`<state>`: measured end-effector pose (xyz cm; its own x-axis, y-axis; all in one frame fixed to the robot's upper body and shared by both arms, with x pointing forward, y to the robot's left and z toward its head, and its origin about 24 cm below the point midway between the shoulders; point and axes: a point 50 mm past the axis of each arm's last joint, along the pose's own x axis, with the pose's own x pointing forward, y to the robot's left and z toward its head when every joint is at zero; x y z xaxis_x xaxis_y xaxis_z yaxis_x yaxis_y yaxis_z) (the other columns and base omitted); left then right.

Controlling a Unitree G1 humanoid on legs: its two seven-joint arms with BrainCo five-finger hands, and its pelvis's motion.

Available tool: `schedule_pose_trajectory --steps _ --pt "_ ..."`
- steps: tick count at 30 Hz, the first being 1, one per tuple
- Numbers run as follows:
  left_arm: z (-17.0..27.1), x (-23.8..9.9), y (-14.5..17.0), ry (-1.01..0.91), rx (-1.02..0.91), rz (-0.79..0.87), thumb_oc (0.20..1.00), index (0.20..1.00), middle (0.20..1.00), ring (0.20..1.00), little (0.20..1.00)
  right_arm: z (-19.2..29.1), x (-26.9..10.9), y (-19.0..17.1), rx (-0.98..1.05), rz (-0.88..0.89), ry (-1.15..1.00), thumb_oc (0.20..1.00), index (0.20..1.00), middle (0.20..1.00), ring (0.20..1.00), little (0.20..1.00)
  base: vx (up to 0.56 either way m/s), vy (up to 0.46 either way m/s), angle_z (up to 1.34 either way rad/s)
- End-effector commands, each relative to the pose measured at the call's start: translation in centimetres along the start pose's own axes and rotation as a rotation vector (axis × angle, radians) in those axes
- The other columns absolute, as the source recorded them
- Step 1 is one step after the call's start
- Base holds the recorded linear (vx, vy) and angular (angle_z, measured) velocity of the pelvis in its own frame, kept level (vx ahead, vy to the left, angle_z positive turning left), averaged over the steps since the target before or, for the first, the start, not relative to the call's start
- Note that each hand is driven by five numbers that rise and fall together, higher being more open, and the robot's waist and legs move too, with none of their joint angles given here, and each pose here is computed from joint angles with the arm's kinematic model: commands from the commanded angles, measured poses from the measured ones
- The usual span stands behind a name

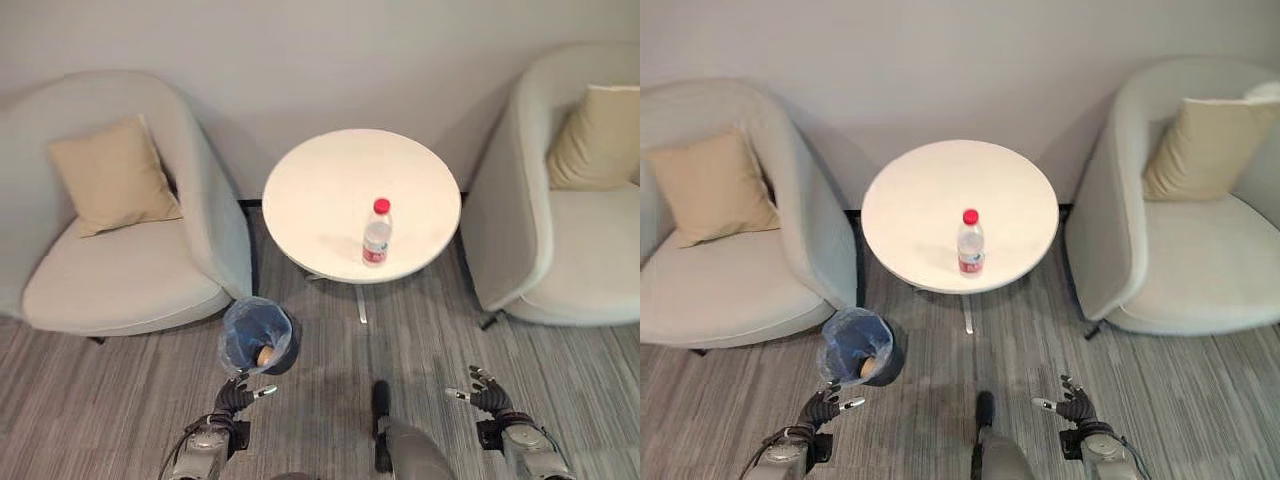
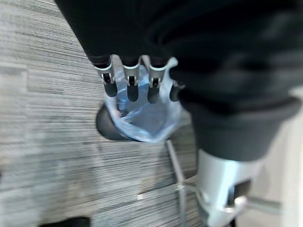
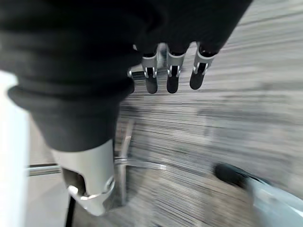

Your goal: Gather garbage on tea table into small bin, then transfer packed bag to large trash can.

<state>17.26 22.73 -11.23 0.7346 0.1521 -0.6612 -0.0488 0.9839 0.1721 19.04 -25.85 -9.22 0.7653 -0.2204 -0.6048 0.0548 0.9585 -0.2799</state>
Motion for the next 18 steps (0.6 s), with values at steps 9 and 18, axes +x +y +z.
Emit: schedule_pose_trajectory --steps 9,18 --pt "0.6 0.2 1.3 -0.019 0.055 0.021 1.000 1.000 1.000 1.000 1.000 2.3 -0.3 -1.5 -0.076 -0.023 -0.122 1.000 1.000 1.000 1.000 1.000 0.15 0.004 0.17" --pt "-0.5 -0.6 2.5 0.002 0.053 0.048 1.000 1.000 1.000 1.000 1.000 5.5 -0.7 -0.4 -0.120 0.020 -0.274 1.000 1.000 1.000 1.000 1.000 0.14 0.158 -0.24"
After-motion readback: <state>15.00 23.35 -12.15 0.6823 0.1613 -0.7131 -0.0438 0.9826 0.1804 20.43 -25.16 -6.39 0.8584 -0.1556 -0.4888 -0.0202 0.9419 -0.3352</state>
